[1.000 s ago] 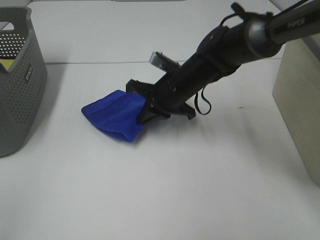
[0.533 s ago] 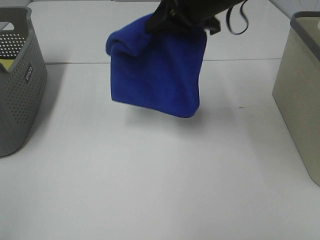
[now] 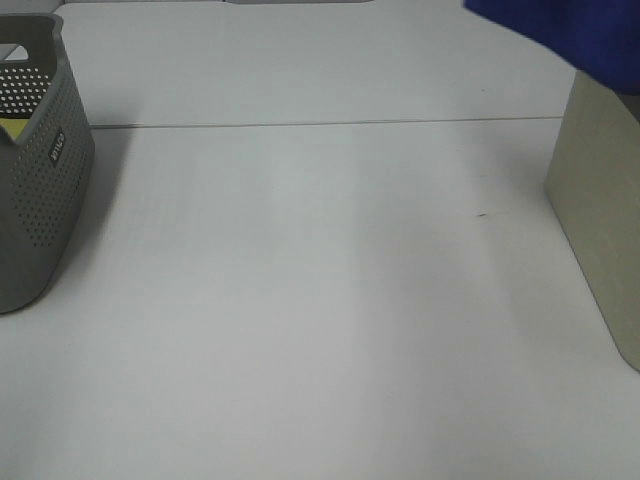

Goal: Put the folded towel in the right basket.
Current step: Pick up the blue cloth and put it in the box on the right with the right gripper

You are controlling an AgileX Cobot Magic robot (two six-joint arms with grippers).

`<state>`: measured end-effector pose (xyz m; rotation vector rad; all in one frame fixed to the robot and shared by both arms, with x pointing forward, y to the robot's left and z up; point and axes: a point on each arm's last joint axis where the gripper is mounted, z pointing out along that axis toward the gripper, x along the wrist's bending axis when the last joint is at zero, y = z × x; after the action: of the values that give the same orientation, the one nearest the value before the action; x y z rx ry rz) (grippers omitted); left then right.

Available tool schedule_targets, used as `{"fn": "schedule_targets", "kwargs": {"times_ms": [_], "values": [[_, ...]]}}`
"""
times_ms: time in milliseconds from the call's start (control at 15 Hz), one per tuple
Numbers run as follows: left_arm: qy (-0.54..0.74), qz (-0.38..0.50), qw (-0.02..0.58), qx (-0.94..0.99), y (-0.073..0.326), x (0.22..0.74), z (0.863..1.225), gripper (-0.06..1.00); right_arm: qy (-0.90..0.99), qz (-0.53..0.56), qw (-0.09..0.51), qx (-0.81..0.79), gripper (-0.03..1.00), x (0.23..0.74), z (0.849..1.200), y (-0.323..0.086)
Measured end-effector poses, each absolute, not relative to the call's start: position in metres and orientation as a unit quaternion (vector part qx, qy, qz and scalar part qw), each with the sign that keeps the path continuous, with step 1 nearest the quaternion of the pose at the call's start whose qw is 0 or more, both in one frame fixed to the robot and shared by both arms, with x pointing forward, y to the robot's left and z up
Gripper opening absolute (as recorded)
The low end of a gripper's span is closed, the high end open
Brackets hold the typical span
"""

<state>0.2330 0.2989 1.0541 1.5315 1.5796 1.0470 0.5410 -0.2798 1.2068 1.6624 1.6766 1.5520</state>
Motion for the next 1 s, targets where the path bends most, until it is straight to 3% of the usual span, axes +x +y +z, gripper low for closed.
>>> {"fn": "schedule_targets", "kwargs": {"times_ms": [267,533,667,1000], "values": [[0.608,0.403,0.345,0.590,0.299,0.233,1.054,0.99,0.516,0.510,0.209,0.655,0.04,0.527,1.203,-0.356],[0.608,0.403,0.345,0.590,0.299,0.233,1.054,0.99,0.447,0.467,0.221,0.730,0.04,0.529,1.139,-0.385],[0.608,0.403,0.345,0.590,0.299,0.233,1.054,0.99,0.421,0.431,0.200,0.773,0.04,0.530,1.090,-0.391],[0.608,0.403,0.345,0.590,0.299,0.233,1.054,0.99,0.421,0.357,0.112,0.826,0.04,0.524,1.010,-0.389]]}}
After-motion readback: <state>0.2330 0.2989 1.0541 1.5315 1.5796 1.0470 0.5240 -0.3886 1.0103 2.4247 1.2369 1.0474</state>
